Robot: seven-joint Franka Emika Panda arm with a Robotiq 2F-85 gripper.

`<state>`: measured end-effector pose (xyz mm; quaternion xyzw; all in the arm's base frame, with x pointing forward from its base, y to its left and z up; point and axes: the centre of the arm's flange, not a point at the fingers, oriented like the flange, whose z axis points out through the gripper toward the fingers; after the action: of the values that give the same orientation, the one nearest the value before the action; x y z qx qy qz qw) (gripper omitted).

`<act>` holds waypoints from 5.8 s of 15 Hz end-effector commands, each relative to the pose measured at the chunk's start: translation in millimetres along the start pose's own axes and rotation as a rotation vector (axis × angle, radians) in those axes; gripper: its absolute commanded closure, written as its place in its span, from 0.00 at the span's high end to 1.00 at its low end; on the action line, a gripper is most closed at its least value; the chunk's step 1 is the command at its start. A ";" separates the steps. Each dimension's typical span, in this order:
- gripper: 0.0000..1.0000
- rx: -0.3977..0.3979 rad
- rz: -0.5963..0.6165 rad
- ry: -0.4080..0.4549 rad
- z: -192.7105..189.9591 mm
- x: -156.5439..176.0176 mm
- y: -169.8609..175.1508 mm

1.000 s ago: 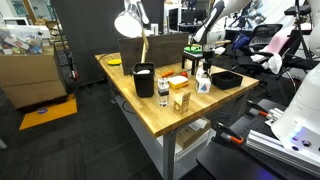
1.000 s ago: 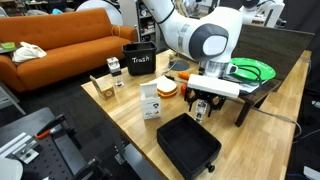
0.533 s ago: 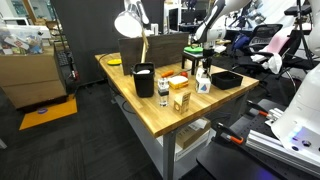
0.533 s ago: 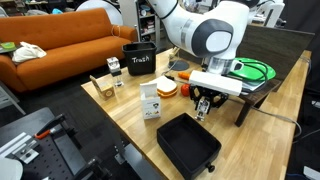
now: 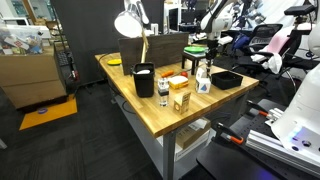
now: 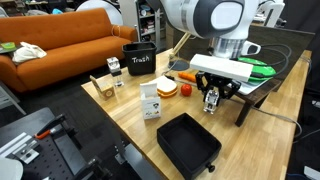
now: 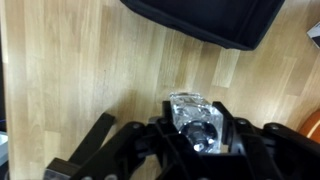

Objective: Put the crystal bottle on the green plate

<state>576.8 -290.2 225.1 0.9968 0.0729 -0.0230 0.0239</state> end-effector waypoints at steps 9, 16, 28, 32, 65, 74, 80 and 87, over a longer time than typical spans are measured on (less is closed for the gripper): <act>0.18 -0.220 0.212 0.114 -148.5 -52.5 6.1; 0.43 -0.200 0.213 0.126 -155.4 -47.2 7.7; 0.18 -0.148 0.167 0.169 -200.5 -14.2 42.6; 0.18 -0.163 0.166 0.191 -204.3 -18.7 42.0; 0.18 -0.032 -0.262 0.112 -146.3 85.4 39.3; 0.43 -0.047 -0.269 0.111 -133.0 89.6 39.6; 0.18 -0.047 -0.269 0.111 -135.1 89.7 40.3; 0.18 -0.055 -0.424 0.071 -133.0 121.0 43.6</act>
<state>689.4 -298.1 349.8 0.9680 0.2465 0.0312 0.0350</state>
